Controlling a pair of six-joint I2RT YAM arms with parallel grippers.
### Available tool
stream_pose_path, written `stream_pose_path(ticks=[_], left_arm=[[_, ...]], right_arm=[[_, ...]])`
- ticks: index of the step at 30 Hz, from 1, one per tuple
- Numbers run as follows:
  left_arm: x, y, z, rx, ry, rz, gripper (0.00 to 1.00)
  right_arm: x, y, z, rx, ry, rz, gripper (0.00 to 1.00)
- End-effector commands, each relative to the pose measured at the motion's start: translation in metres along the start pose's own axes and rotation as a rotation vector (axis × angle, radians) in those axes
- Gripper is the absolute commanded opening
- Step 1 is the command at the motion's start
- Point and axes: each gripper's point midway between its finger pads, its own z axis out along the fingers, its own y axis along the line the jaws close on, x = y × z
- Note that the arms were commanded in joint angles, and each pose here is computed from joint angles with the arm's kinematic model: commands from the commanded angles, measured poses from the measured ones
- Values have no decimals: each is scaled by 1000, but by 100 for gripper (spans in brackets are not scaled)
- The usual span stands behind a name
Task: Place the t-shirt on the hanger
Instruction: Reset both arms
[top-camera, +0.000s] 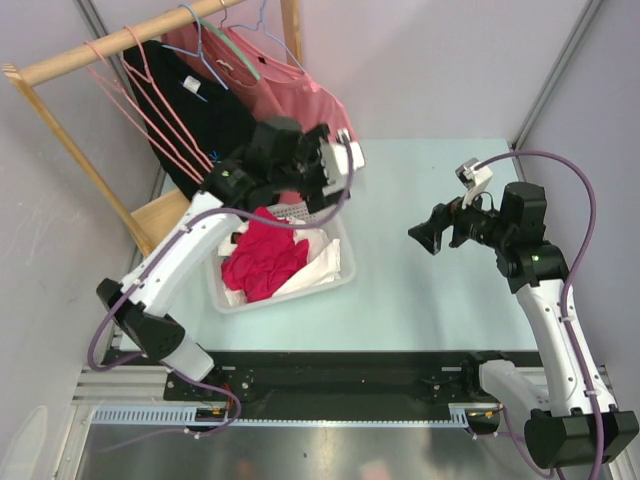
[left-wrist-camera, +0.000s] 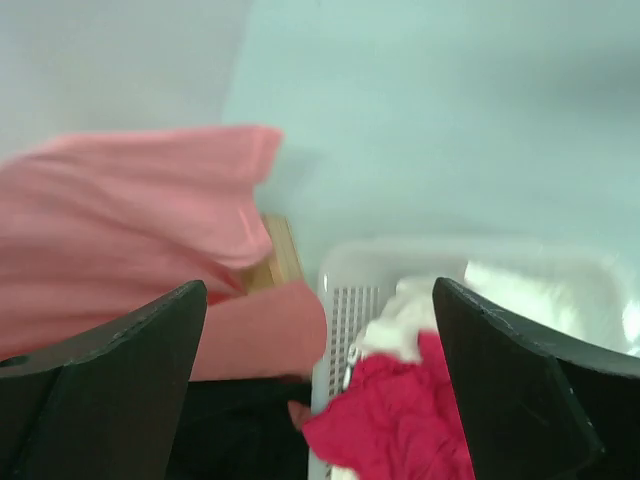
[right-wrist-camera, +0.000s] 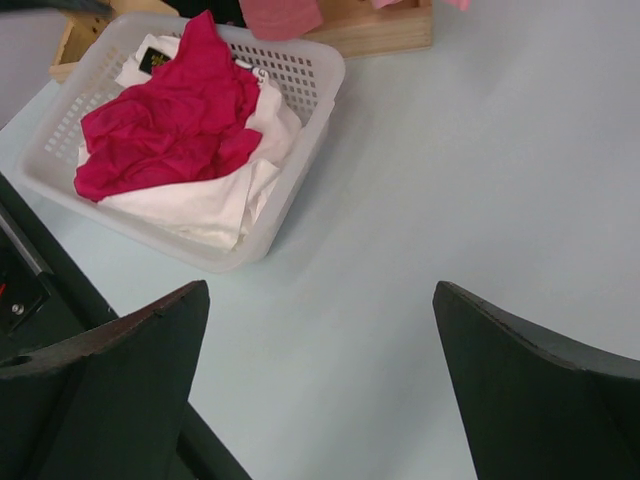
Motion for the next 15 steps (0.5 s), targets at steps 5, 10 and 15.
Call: stream_pose_path(ticks=[5,10,15], left_arm=[[-47,4,-80,30,-198,-552,100],[5,24,-131,-173,-201,-660,100],[52,15,-195,-392,-235,-729,100]], right_arm=[[-16,-11,-13,108,-14,-4,100],[-2,-15,-9,122,8,33,100],[9,-21,-3,128,0,69,100]])
